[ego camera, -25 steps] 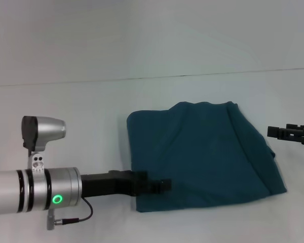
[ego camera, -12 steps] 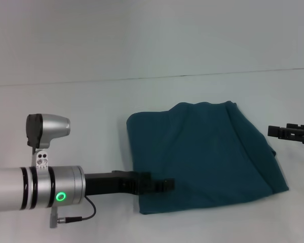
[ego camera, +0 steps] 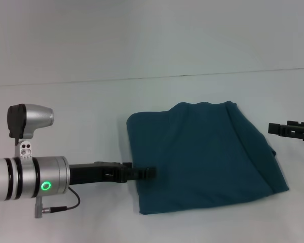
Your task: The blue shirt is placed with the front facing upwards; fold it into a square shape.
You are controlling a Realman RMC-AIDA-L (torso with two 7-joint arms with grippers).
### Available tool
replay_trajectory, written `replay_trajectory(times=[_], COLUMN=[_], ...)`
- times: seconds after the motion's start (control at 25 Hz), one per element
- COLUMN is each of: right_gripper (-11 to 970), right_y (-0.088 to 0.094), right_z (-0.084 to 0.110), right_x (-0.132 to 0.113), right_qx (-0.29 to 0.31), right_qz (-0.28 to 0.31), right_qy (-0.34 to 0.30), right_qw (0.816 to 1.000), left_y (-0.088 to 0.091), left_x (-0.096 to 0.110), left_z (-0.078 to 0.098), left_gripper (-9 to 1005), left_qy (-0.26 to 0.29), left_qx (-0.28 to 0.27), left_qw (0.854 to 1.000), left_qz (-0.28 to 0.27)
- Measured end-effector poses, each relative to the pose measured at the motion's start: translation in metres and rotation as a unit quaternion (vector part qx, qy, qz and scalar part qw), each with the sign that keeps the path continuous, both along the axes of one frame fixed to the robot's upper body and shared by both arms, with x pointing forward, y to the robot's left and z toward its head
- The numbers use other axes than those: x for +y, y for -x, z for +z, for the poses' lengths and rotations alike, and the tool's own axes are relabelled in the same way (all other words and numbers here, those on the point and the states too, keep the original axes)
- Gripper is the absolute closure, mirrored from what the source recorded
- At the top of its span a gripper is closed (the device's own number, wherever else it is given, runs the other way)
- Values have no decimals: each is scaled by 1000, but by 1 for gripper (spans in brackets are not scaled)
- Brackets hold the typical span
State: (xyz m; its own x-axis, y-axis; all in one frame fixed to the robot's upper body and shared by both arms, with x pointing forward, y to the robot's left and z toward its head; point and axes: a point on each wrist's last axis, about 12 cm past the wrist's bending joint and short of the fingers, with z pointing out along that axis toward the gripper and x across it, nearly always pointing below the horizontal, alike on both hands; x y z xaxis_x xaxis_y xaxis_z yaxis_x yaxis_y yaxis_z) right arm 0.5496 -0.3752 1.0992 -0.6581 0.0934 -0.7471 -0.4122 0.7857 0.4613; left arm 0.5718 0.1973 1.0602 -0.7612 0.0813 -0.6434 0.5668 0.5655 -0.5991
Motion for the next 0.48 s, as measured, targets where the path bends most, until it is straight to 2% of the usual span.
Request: replay_trajectory(times=[0.16, 0.48], right_gripper=[32, 32], right_y=[-1, -1], right_z=[0, 1], right_x=[1, 1], right_qx=[0, 2], right_qz=[1, -1], right_qy=[-1, -5], right_qw=[1000, 1000], left_y=[-3, -4], left_x=[-1, -11], left_z=[-3, -5], left_gripper=[69, 70], left_qy=[-14, -21], left_qx=[4, 3], left_qw=[1000, 1000], left_qz=[14, 7])
